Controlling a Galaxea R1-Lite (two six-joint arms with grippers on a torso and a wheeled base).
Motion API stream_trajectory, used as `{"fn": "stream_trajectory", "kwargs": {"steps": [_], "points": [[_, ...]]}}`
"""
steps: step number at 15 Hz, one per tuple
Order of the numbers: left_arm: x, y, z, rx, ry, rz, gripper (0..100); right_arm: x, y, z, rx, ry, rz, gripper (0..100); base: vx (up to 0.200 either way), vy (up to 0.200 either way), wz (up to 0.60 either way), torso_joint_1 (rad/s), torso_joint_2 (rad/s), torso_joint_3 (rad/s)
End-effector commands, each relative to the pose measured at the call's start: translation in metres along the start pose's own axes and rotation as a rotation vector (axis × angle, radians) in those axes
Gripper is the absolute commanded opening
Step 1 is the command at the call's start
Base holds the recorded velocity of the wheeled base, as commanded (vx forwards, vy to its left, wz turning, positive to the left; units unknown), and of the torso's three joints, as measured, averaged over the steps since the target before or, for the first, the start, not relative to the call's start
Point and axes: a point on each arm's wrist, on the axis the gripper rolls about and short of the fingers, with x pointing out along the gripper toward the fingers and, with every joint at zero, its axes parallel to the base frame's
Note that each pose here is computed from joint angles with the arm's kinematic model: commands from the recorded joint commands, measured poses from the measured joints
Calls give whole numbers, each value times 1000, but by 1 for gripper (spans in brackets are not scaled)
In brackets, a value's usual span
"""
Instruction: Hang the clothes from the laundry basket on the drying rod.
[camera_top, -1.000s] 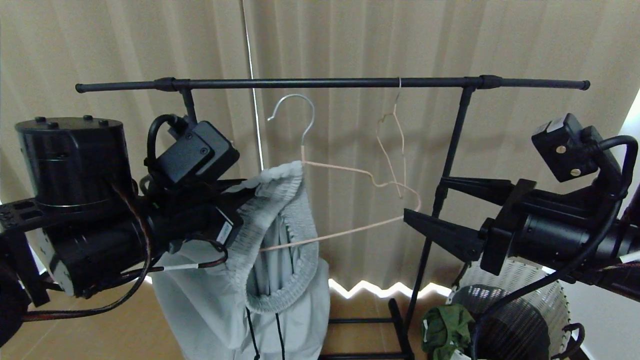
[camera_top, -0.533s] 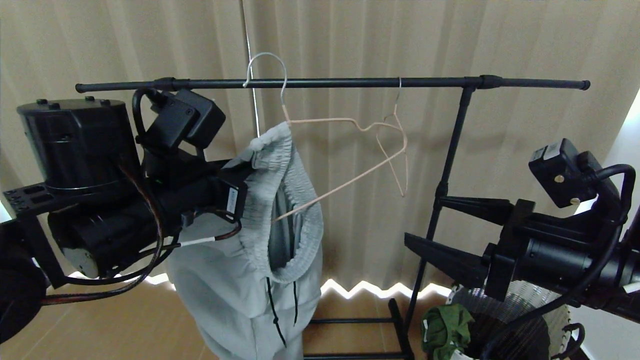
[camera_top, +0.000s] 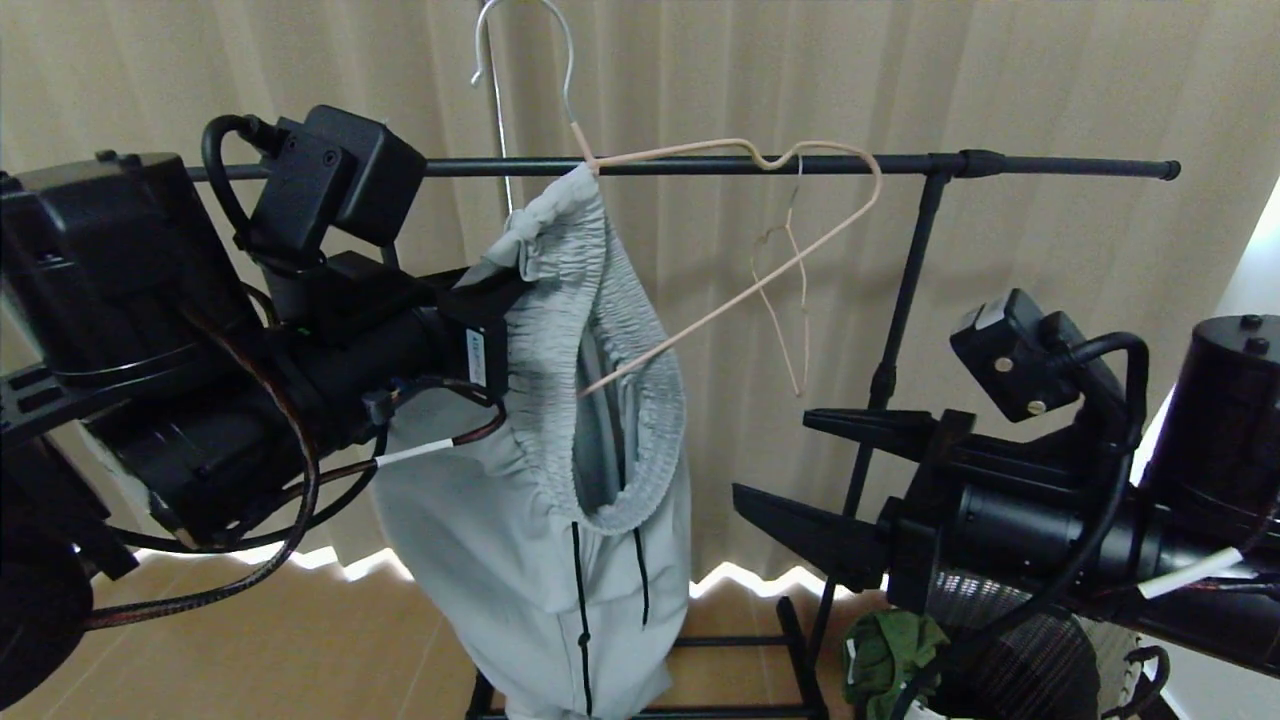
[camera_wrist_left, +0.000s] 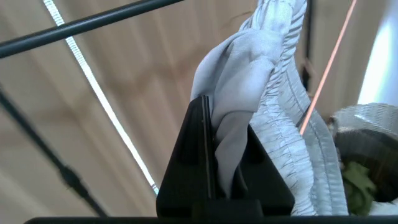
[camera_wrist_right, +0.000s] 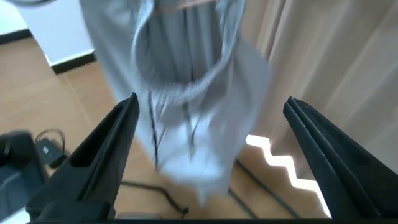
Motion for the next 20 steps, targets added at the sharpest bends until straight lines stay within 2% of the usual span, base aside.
{"fn": "stream_trajectory", "kwargs": {"steps": [1,3,4,7,9,14,15,20], "points": [[-4,-4,6,-1,-26,-35,0,25,-2,-4,1,20,-2,100,0,0,0,0,0,0],[-7,-6,9,-1,-39,-57,0,35,-2,-2,1,19,-11,100,0,0,0,0,0,0],[-8,-8,11,-3,-47,-66,0,47,-5,-4,1,29,-36,100,0,0,0,0,0,0],[-12,-12,14,-5,-60,-85,0,59,-8,-13,6,59,-85,100,0,0,0,0,0,0],[-12,-13,14,-6,-61,-91,0,60,-8,-13,5,58,-84,100,0,0,0,0,0,0],[-14,-12,18,-5,-76,-87,0,61,-16,-19,4,28,-159,100,0,0,0,0,0,0],[-14,-12,18,-5,-74,-88,0,61,-17,-19,4,26,-162,0,0,0,0,0,0,0],[-14,-9,8,29,-37,-71,0,50,-35,-18,13,17,-240,0,0,0,0,0,0,0]]}}
